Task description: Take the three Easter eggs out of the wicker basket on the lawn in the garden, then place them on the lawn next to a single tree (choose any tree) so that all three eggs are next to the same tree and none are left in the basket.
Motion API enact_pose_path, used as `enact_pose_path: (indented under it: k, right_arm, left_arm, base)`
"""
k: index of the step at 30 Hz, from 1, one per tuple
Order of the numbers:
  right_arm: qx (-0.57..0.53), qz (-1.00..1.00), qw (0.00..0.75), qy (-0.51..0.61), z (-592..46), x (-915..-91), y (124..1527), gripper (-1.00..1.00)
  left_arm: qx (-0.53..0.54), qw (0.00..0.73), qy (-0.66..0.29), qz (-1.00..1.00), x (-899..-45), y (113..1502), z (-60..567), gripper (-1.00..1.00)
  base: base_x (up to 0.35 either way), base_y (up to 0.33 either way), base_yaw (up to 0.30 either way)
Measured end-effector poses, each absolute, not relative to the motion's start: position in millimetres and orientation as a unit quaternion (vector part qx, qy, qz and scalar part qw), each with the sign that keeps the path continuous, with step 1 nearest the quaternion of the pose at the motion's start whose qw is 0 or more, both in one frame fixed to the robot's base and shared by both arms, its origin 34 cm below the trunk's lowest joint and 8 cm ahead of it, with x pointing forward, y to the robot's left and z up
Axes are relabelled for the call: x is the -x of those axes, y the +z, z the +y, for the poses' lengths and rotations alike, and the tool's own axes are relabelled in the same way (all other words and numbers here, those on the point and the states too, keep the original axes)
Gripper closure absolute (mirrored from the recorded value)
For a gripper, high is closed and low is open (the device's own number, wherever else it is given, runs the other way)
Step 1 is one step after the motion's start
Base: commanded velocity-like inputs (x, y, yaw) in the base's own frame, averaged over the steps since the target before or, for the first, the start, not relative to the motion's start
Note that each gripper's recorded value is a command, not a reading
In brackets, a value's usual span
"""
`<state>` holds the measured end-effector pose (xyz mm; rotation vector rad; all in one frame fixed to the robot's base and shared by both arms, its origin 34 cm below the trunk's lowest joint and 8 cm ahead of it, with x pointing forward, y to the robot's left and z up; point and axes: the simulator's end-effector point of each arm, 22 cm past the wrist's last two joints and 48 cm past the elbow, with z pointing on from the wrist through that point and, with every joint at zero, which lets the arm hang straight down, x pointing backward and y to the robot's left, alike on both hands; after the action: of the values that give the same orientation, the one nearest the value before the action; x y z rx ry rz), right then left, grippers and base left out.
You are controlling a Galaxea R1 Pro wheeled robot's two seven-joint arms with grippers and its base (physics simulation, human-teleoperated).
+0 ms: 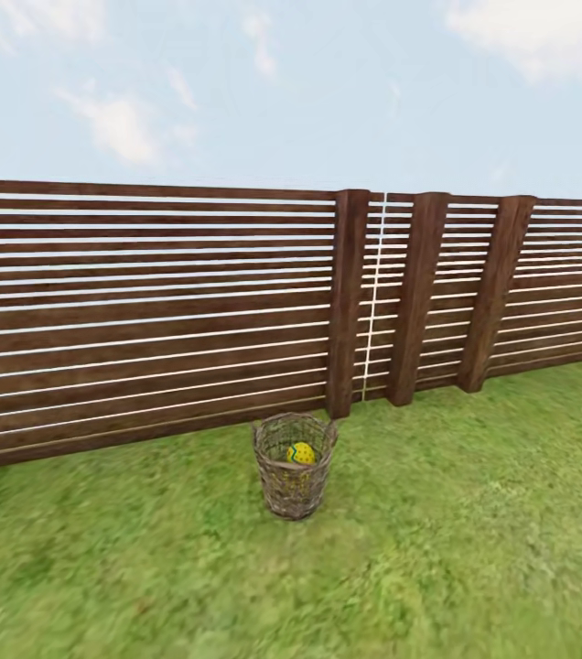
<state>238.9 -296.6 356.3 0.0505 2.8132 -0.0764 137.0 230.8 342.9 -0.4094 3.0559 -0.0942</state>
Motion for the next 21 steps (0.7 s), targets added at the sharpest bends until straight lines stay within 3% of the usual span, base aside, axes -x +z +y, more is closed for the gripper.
enact_pose_path:
  k: [21]
  right_arm:
    - [-0.018, 0.986, 0.163, -0.027, -296.8, -238.8, 356.3, -1.00]
  left_arm:
    - [0.133, 0.029, -0.030, 0.990, -137.0, 342.9, 231.0, -1.00]
  base:
    - [0.329, 0.000, 0.000]
